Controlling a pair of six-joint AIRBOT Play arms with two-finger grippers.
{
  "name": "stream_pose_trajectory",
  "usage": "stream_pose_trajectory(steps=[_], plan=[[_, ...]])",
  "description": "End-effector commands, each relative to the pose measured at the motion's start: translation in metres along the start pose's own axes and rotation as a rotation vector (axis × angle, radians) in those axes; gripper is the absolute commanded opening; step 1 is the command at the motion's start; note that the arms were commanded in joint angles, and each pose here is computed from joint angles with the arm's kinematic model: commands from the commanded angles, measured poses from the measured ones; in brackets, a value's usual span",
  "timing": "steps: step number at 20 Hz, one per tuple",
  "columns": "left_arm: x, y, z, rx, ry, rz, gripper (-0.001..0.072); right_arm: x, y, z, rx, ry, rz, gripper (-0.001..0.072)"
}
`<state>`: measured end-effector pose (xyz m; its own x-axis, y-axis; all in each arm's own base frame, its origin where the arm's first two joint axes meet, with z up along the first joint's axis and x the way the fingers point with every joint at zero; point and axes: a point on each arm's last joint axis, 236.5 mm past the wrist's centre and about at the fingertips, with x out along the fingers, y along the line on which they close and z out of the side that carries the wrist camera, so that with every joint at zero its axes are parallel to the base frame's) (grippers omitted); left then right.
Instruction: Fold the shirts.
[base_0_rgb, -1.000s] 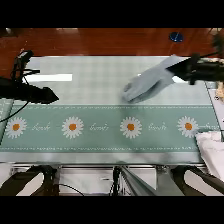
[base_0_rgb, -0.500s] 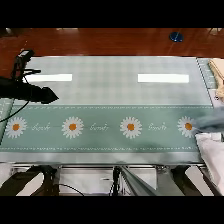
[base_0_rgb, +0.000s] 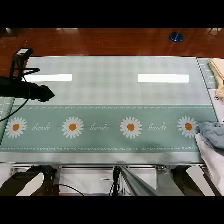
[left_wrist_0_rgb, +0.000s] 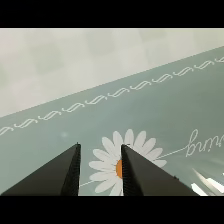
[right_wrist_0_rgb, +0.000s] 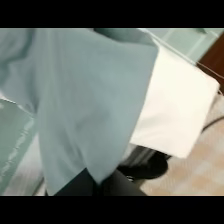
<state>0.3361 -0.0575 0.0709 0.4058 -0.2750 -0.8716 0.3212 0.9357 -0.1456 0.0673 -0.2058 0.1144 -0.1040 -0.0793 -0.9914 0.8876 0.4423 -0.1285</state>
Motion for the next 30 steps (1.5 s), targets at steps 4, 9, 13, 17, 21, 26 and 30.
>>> stream_pose_trajectory(steps=[4, 9, 13, 17, 21, 26, 30], plan=[[0.000, 0.004, 0.002, 0.007, -0.009, 0.016, 0.0325, 0.058, -0.090, -0.045, -0.003, 0.249, -0.431, 0.0018], [0.000, 0.008, 0.000, 0.015, -0.001, 0.035, 0.0324, 0.084, -0.130, -0.041, 0.014, 0.211, -0.523, 0.0019], [0.000, 0.008, 0.000, 0.014, -0.001, 0.035, 0.0324, 0.096, -0.128, -0.020, -0.009, 0.113, -0.463, 0.0303], [0.000, 0.008, 0.000, 0.015, -0.001, 0.035, 0.0324, 0.086, -0.141, 0.029, -0.085, -0.073, -0.526, 0.0461], [-0.001, 0.012, 0.023, 0.007, -0.097, 0.050, 0.0344, 0.063, -0.019, 0.153, -0.124, -0.425, -0.093, 0.0463], [0.024, -0.014, 0.087, -0.104, -0.258, -0.047, 0.0415, 0.037, 0.291, 0.131, -0.725, -0.424, 0.347, 0.0460], [0.098, -0.052, 0.040, -0.022, 0.125, -0.073, 0.0416, 0.049, 0.413, -0.006, -1.222, -0.369, 0.329, 0.0463]])
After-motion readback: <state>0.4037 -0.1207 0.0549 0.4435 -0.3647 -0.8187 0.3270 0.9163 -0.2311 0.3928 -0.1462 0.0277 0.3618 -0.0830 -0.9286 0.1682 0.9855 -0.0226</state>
